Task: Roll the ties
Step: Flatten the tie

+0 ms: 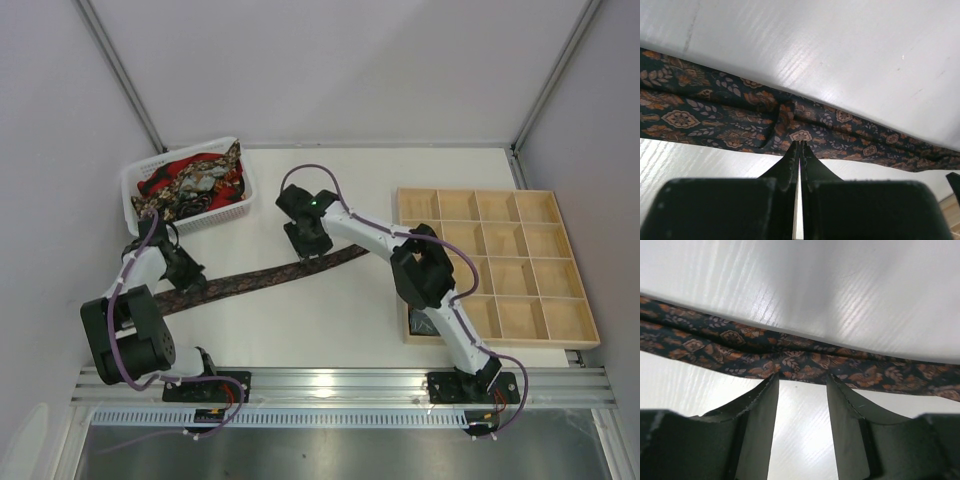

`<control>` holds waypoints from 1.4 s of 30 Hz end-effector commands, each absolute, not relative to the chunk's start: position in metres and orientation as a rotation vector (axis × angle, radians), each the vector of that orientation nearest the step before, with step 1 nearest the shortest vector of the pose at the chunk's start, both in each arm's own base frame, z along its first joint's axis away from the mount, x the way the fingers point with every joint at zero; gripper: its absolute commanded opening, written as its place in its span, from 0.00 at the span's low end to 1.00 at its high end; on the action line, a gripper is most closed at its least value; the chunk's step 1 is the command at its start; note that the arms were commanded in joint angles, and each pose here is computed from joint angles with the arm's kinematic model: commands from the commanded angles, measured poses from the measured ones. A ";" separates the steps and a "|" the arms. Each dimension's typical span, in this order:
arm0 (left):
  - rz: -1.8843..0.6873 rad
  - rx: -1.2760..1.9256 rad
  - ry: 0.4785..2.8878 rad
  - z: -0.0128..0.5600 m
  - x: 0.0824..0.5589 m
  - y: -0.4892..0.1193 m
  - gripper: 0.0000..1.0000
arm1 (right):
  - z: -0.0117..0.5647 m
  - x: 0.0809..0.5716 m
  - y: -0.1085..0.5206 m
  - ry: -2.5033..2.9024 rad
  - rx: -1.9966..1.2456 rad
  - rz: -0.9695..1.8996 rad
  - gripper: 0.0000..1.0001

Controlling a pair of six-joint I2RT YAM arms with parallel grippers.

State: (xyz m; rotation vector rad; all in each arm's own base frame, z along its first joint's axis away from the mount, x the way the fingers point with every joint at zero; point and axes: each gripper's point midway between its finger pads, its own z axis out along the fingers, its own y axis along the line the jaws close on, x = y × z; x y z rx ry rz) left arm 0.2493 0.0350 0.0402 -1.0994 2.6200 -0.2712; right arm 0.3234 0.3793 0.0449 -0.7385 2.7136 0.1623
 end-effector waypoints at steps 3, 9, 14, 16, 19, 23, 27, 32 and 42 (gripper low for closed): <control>-0.442 -0.998 2.550 0.059 0.267 0.022 0.04 | 0.111 0.362 0.356 2.593 -0.550 0.268 0.49; -0.673 -0.892 2.508 0.064 0.281 -0.014 0.04 | 0.105 0.383 0.311 2.628 -0.354 0.443 0.46; -0.790 -0.704 2.585 0.070 0.297 -0.063 0.03 | 0.108 0.407 0.266 2.610 -0.192 0.571 0.50; -0.865 -0.610 2.557 0.080 0.309 -0.094 0.06 | 0.109 0.412 0.252 2.608 -0.172 0.608 0.51; -0.962 -0.511 2.527 0.092 0.325 -0.140 0.06 | 0.109 0.411 0.249 2.599 -0.200 0.729 0.45; -1.040 -0.433 2.560 0.090 0.346 -0.188 0.04 | 0.100 0.407 0.245 2.629 -0.208 0.782 0.37; -1.081 -0.378 2.648 0.066 0.357 -0.234 0.01 | 0.092 0.403 0.242 2.644 -0.198 0.808 0.19; -1.115 -0.400 2.683 0.049 0.374 -0.262 0.00 | 0.077 0.401 0.239 2.688 -0.183 0.826 0.08; -1.024 -0.419 2.752 0.027 0.370 -0.255 0.00 | 0.034 0.404 0.218 2.791 -0.178 0.659 0.04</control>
